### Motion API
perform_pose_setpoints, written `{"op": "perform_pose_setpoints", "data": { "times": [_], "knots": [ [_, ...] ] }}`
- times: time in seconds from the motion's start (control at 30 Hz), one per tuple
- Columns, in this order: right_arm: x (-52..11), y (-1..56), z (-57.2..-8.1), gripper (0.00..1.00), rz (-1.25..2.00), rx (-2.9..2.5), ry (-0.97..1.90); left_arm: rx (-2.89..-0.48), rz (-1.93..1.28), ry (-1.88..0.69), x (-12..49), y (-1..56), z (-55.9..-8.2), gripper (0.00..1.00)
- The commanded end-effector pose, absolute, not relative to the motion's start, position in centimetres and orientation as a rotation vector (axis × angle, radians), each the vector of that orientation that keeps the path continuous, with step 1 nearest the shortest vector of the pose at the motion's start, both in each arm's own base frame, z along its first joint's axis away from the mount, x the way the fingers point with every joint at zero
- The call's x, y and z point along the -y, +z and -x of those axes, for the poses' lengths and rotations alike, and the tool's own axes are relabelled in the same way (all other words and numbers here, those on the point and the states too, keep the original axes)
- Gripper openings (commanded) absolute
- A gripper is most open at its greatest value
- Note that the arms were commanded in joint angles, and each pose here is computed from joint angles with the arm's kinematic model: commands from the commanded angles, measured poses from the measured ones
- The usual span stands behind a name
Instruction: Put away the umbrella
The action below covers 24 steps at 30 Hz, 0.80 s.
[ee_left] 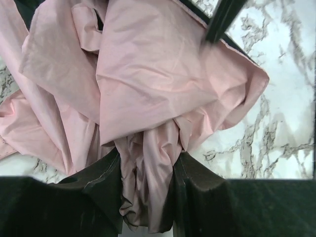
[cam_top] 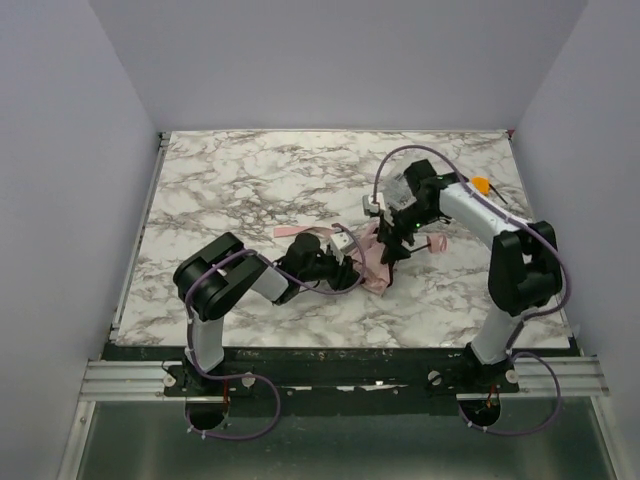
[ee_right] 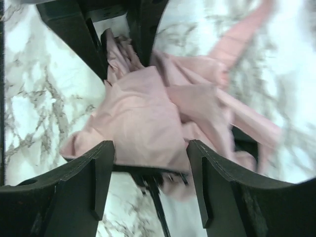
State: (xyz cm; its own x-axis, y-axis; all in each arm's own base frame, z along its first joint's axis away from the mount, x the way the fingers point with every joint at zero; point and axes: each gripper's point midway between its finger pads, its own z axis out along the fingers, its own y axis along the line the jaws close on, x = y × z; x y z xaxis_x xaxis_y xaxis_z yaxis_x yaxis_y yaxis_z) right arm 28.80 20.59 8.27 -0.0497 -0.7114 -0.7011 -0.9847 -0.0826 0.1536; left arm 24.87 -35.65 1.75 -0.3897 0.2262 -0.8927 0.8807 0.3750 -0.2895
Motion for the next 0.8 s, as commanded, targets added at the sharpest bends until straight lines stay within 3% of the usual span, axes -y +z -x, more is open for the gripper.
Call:
{"op": "perform_pose_setpoints", "data": {
  "times": [0.0,0.1,0.17,0.2,0.33,0.47,0.77],
  "knots": [
    [-20.0,14.7,-32.2,0.69,1.707,-1.59,0.765,-2.714,-0.712,-1.049,26.3,-10.7,-15.2,0.08],
    [-19.9,15.1,-30.4,0.81,1.787,-1.406,0.728,-2.819,-0.581,-1.105,25.9,-11.1,-14.5,0.07],
    [-20.1,14.1,-27.8,0.97,1.859,-1.233,0.754,-2.883,-0.505,-1.125,25.8,-11.4,-14.2,0.06],
    [-20.3,13.5,-27.0,0.99,1.873,-1.185,0.751,-2.911,-0.478,-1.132,25.7,-11.6,-14.0,0.05],
    [-21.4,10.6,-26.1,1.0,1.908,-1.117,0.654,-2.995,-0.364,-1.166,25.8,-12.2,-13.7,0.04],
    [-22.0,8.1,-28.3,1.0,1.914,-1.124,0.466,-3.039,-0.335,-1.199,26.2,-12.3,-13.5,0.04],
    [-19.3,0.1,-29.1,0.97,2.069,-1.184,0.203,-3.029,-0.315,-1.308,26.8,-11.3,-13.7,0.04]
  ]
}}
